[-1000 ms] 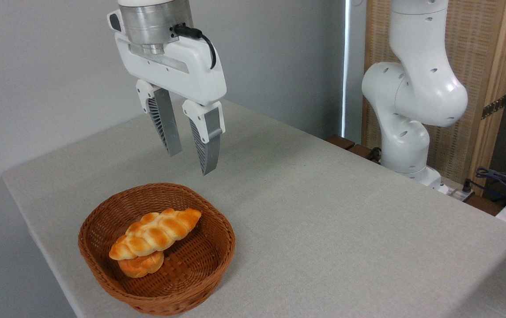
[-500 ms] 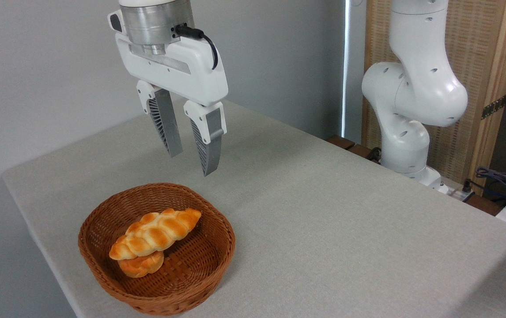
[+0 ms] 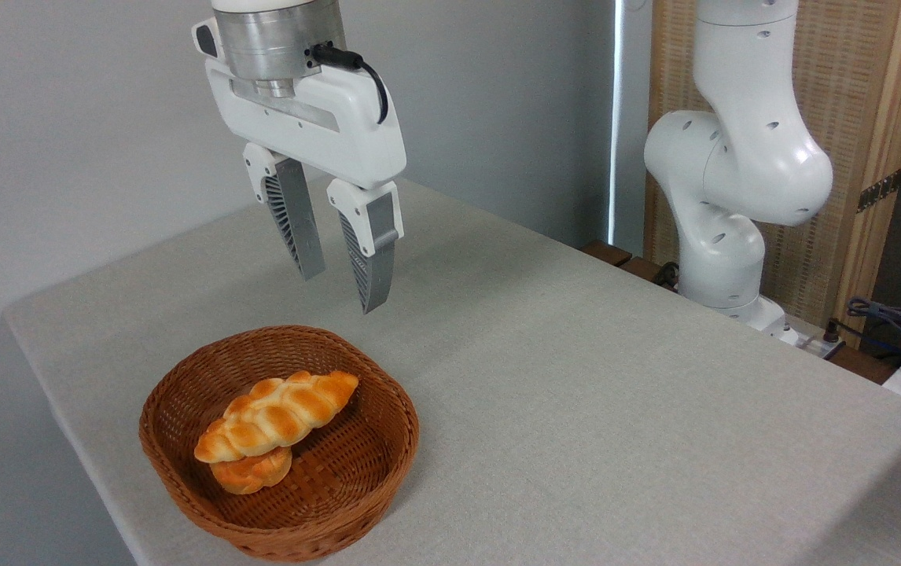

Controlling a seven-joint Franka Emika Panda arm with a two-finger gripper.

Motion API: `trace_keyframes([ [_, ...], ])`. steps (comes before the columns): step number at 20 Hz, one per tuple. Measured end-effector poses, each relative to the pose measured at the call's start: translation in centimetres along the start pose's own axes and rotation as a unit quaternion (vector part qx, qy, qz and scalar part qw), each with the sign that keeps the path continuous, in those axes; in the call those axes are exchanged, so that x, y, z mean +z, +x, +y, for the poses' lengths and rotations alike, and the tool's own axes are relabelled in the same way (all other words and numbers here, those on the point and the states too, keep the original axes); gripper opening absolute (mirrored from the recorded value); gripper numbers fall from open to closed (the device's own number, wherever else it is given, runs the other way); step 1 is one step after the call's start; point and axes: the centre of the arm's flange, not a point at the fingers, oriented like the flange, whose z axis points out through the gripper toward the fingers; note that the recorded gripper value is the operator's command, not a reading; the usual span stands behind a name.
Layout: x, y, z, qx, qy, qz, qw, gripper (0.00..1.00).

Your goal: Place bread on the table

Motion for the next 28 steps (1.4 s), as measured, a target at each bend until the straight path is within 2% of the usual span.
trace_keyframes([
  [6, 0.0, 0.1, -0.1, 0.0, 0.002, 0.003, 1.0, 1.0],
  [13, 0.3, 0.9, -0.7, 0.0, 0.029, 0.039, 0.9988, 1.0],
  [16, 1.7, 1.1, -0.7, 0.001, 0.039, 0.054, 0.9978, 1.0],
  [20, 3.8, 0.6, -0.2, 0.001, 0.042, 0.058, 0.9975, 1.0],
  [24, 6.6, 1.4, 0.2, 0.009, 0.06, 0.083, 0.9947, 1.0],
  [28, 9.1, 1.7, 0.9, 0.019, 0.061, 0.085, 0.9944, 1.0],
])
